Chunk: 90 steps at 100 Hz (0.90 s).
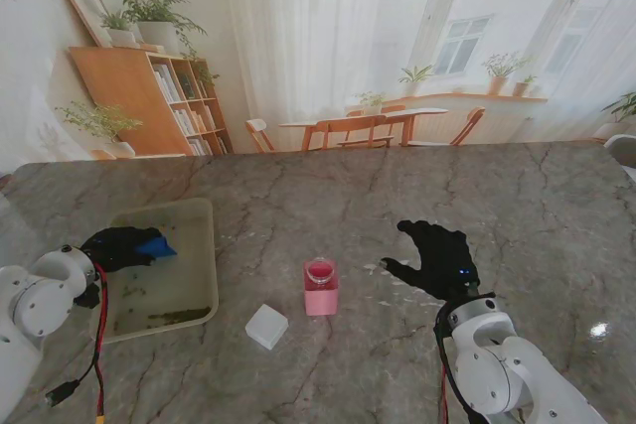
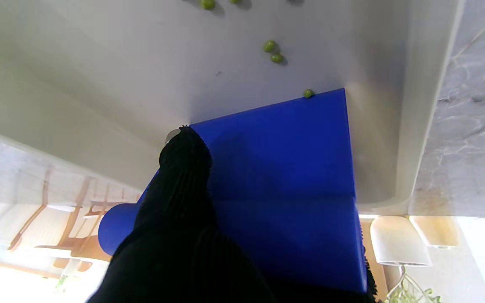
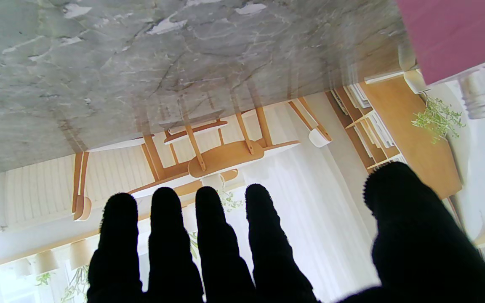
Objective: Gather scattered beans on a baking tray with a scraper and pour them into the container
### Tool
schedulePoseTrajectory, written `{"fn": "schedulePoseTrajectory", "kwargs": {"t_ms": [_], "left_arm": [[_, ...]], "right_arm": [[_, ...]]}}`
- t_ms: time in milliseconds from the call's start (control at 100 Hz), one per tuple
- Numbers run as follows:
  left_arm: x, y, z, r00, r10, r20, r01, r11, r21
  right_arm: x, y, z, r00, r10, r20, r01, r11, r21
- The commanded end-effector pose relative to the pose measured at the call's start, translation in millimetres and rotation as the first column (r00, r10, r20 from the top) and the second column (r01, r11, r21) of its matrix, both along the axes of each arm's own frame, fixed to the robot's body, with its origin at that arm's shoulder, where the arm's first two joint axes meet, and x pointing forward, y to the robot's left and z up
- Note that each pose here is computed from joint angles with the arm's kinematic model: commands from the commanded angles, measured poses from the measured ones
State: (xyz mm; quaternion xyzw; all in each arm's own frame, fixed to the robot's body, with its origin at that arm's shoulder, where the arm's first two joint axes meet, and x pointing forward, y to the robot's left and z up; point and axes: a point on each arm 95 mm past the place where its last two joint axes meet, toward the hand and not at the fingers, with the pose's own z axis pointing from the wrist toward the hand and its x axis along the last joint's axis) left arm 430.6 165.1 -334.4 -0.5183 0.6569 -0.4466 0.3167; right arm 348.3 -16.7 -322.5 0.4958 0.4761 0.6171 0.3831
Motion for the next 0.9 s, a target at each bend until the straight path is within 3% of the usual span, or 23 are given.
{"fn": "schedulePoseTrajectory", "kwargs": {"t_ms": [0, 890], "left_arm": [[-16.1, -1.8, -25.2, 0.997, 0.002, -0.074, -0.002, 1.0, 0.003], [-70.3, -21.0, -17.0, 0.995, -0.023, -0.101, 0.022, 1.0, -0.012]], "right_arm": [[-0.8, -0.3, -2.6, 1.0, 0.004, -0.013, -0.004, 1.0, 0.002], [-4.3, -6.2, -0.6, 1.0, -0.025, 0.011, 0.025, 1.0, 0.013]]}}
